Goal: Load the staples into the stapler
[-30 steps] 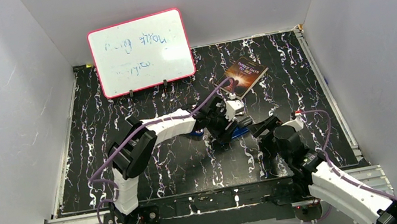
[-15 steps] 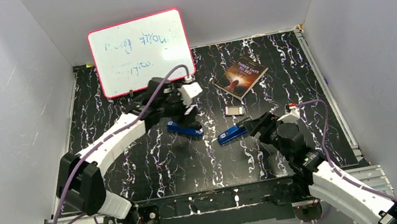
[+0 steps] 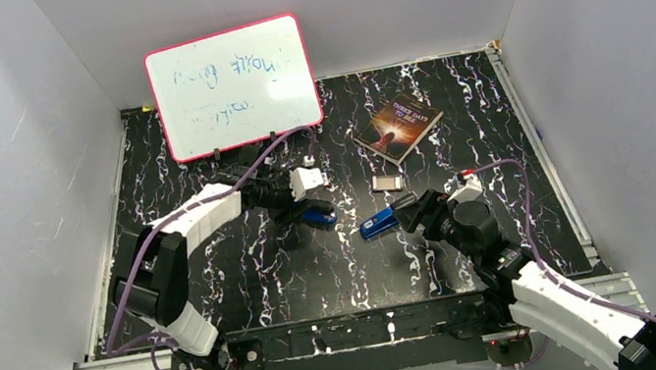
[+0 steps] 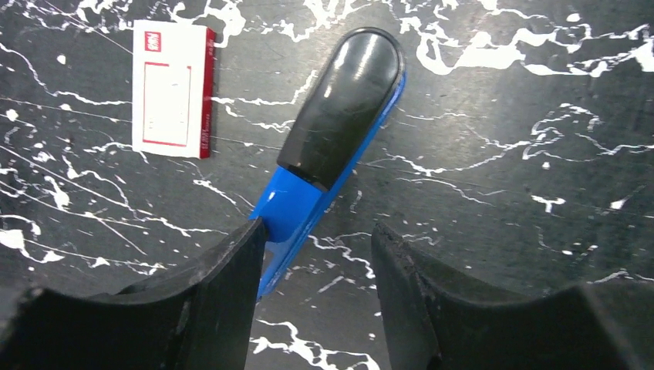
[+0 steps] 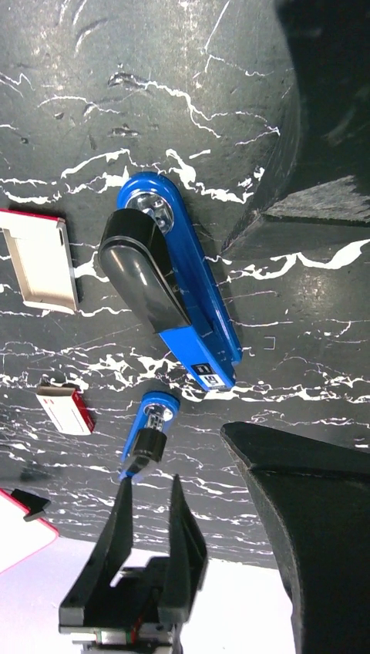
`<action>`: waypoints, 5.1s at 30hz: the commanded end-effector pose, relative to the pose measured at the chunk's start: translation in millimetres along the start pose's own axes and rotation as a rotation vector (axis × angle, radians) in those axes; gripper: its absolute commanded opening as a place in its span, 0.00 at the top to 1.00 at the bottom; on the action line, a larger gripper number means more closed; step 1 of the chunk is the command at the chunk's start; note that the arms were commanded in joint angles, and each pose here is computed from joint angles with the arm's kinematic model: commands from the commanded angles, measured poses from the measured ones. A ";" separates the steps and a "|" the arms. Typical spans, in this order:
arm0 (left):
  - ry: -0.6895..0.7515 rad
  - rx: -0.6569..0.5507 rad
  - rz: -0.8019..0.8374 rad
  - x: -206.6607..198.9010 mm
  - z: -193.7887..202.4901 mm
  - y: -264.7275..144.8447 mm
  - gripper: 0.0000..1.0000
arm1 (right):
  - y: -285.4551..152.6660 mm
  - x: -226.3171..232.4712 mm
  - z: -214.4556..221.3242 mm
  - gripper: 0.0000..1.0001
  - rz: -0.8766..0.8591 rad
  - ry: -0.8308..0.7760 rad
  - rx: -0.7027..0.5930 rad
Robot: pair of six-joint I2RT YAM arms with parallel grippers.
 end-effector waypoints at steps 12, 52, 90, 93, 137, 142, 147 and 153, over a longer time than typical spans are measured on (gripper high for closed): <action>-0.040 0.002 0.019 -10.5 -2.6 18.7 0.82 | 1.7 29.3 -17.3 0.15 -0.085 0.035 -0.066; -0.248 -0.233 -0.107 -62.3 -61.2 9.5 0.63 | 60.0 106.0 11.2 0.20 -0.130 0.394 0.127; 0.236 -0.267 -0.077 0.0 -73.2 17.1 0.47 | 39.6 91.1 2.9 0.18 -0.113 0.334 0.054; 0.229 -0.248 -0.015 0.2 -65.9 25.5 0.46 | 38.6 91.4 2.7 0.18 -0.115 0.332 0.055; -0.772 -0.229 -0.114 -72.0 -55.6 23.8 1.00 | 98.4 104.5 35.0 0.27 -0.195 0.392 0.214; -0.817 -0.230 -0.163 -71.5 -55.4 24.2 1.00 | 105.5 99.0 46.4 0.30 -0.156 0.434 0.280; -0.835 -0.216 -0.177 -72.7 -54.6 28.8 1.00 | 108.3 90.5 51.4 0.30 -0.095 0.434 0.283; -0.822 -0.201 -0.170 -80.0 -58.2 33.6 1.00 | 117.4 83.5 53.8 0.31 -0.058 0.437 0.264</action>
Point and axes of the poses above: each gripper's point midway between its finger pads, its own y axis out along the fingers, its own x axis along the line the jaws close on, z = x × y, the point moved 7 cm from there along -y, back along the fingers, and after that the axes turned 11 degrees about y, right-handed, at the moved point
